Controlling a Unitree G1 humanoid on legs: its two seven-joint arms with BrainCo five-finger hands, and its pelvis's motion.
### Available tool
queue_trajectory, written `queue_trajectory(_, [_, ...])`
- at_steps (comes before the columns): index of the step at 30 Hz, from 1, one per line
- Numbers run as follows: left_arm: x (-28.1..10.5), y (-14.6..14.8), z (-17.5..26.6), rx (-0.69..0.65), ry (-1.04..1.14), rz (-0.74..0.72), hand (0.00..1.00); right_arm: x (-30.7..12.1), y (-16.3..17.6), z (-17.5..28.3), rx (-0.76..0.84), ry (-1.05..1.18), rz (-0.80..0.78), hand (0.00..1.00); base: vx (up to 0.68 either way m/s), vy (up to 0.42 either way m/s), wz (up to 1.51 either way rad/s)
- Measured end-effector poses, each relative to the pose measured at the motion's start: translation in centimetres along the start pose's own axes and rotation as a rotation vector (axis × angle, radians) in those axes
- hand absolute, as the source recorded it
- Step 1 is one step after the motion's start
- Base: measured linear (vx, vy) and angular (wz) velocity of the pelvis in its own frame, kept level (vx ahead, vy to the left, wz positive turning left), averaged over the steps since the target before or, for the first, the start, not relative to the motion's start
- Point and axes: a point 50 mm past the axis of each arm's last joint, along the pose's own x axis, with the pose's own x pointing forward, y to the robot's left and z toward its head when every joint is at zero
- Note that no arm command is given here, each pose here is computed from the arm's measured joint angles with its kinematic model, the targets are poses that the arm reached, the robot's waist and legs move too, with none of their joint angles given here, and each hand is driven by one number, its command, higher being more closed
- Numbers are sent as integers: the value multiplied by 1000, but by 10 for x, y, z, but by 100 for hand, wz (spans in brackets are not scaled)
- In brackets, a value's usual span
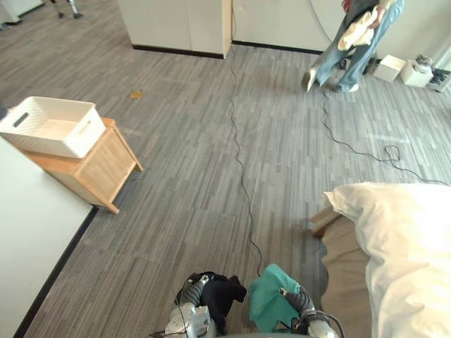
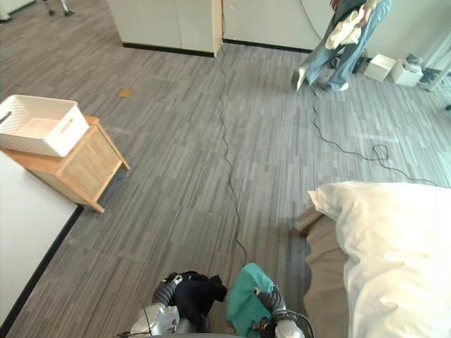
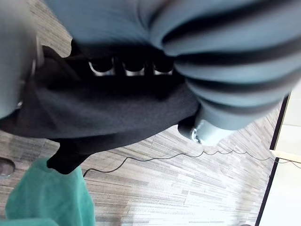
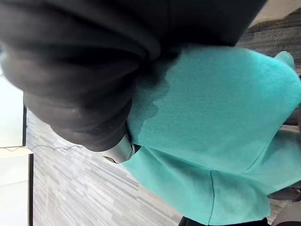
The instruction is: Tidy the bed and pick cloth on bed and put in laundry
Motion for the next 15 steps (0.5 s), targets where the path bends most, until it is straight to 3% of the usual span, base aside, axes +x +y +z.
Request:
queue_trajectory(5, [1,-11,14,-12,-57,-30,100,-2,-7,1,-23,-10,-25,100,362,59,-20])
queue_trajectory(9, [-3,-4,52,-50,-225,4,100,-3,17,27,-18,-126,38,100,443,48,4])
queue_trajectory(15, [-7,-5,55,-54,-256,15,100,-9,19,31,-32,-172,54,100,475,29,21])
